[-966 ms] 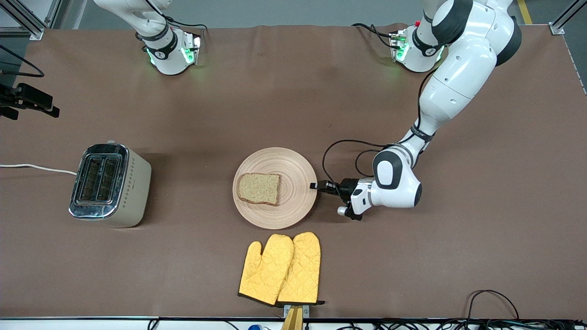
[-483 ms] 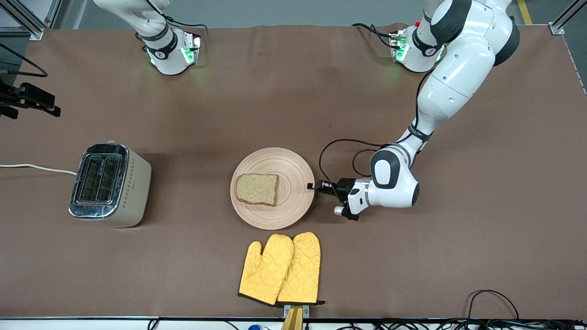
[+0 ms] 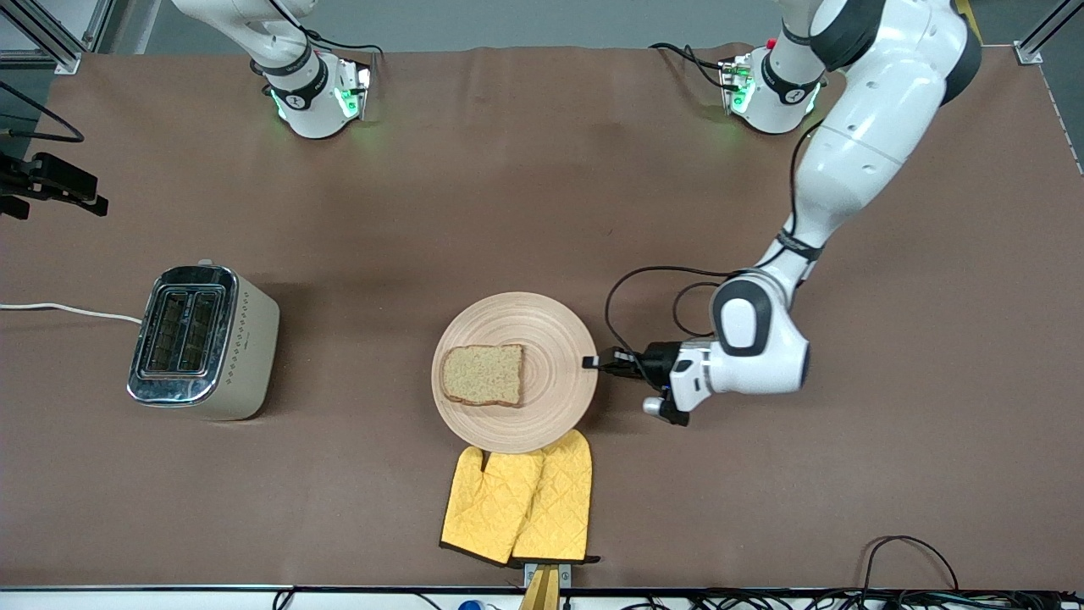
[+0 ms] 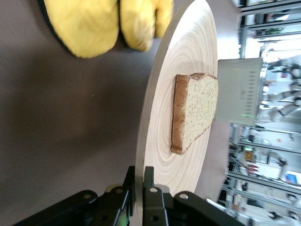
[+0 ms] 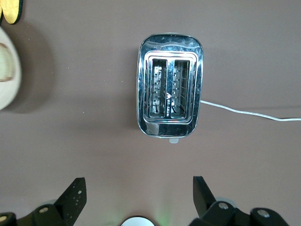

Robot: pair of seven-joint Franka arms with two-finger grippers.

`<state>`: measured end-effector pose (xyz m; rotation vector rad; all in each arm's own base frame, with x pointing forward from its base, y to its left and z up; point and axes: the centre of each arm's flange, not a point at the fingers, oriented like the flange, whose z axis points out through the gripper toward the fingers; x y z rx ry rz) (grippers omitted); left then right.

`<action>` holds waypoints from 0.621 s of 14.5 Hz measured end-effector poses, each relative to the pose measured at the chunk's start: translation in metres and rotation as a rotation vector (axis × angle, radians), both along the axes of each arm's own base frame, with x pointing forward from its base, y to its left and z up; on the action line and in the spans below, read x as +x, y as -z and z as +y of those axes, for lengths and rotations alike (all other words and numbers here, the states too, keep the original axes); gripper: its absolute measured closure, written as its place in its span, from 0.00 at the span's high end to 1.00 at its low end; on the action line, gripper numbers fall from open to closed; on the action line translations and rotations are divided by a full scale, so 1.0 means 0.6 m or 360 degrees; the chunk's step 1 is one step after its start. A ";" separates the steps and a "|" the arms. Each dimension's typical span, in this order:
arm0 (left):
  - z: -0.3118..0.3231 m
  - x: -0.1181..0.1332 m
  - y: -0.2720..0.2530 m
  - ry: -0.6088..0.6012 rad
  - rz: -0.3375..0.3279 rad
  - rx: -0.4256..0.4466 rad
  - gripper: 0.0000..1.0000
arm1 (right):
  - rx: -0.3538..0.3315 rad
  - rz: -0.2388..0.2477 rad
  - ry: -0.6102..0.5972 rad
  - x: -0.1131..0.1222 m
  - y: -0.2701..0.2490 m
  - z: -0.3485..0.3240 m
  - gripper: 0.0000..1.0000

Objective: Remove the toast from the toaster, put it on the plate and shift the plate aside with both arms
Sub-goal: 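Slide the plate with toast away from the toaster with the left gripper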

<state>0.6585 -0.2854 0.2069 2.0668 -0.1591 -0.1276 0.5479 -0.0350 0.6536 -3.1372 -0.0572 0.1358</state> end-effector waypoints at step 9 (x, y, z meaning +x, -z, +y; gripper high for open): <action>0.481 0.048 -0.110 0.0055 -0.0084 0.0107 0.09 | -0.0012 -0.0099 0.0049 -0.012 -0.052 -0.027 1.00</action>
